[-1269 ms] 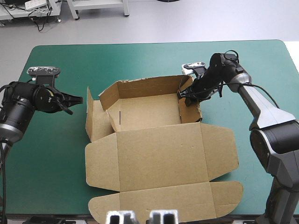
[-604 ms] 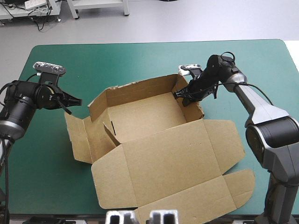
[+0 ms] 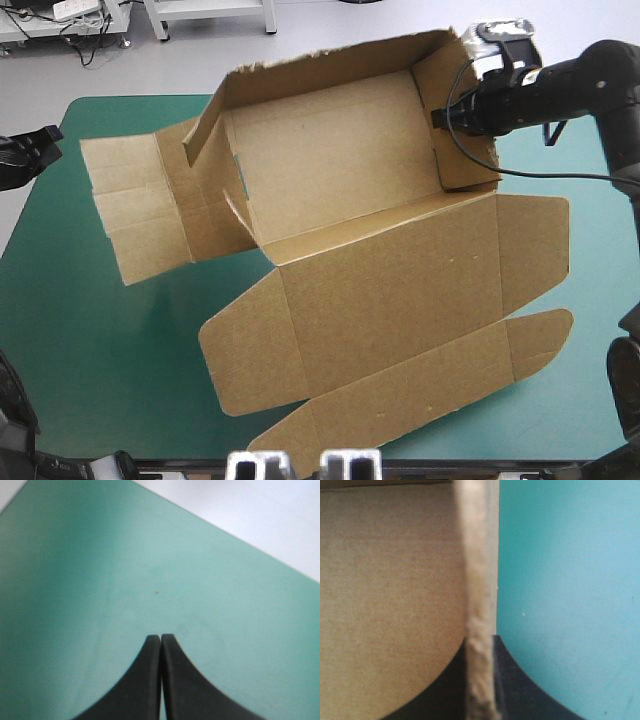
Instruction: Fold the box
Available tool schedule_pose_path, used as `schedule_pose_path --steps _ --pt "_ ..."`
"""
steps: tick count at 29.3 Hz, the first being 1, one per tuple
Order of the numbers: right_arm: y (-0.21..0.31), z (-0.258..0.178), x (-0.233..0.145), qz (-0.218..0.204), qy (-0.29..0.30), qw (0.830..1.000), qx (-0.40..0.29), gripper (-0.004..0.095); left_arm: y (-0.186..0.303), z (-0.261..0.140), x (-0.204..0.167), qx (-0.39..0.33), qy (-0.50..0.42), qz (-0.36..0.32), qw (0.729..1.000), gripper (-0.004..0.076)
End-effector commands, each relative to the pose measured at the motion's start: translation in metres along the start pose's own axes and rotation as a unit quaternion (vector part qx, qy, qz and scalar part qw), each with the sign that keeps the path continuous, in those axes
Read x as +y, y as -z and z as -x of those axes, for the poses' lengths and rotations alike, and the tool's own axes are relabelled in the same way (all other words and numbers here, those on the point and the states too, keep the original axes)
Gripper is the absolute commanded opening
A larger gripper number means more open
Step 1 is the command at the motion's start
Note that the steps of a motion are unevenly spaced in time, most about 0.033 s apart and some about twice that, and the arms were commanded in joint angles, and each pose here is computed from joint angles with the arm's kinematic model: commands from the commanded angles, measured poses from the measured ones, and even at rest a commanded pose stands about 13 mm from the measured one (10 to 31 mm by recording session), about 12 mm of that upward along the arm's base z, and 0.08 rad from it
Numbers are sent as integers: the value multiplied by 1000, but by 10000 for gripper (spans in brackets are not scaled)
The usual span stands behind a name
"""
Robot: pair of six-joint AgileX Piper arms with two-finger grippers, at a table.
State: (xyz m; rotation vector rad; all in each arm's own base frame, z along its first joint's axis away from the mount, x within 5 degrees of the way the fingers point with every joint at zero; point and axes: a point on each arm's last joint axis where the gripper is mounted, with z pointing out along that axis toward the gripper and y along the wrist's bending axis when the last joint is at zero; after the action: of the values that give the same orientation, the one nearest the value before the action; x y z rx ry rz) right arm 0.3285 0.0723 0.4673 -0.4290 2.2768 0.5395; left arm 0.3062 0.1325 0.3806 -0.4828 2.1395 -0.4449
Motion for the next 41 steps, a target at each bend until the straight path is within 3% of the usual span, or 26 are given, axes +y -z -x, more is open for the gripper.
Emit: schedule_pose_path --steps 1,5,10,17,23,31,41 --pt "65 15 25 65 -2 991 -120 -23 5 10 -19 -15 18 -151 988 -7" --pt "82 19 35 96 6 982 -165 -23 -9 4 -35 18 11 -261 965 -7" --pt "84 20 34 88 12 980 -178 -23 -8 1 -74 18 -17 -364 931 -7" --pt "83 26 30 73 12 975 -211 -23 20 -14 -139 35 -87 -438 894 -8" --pt "72 28 22 66 -2 974 -219 -23 57 -22 -170 17 -135 -466 875 -8" --pt "52 32 11 65 -12 975 -211 -22 90 -27 -180 -2 -153 -470 869 -10" --pt "20 39 30 63 10 974 -216 -17 97 -29 -183 -3 -148 -468 871 -10"
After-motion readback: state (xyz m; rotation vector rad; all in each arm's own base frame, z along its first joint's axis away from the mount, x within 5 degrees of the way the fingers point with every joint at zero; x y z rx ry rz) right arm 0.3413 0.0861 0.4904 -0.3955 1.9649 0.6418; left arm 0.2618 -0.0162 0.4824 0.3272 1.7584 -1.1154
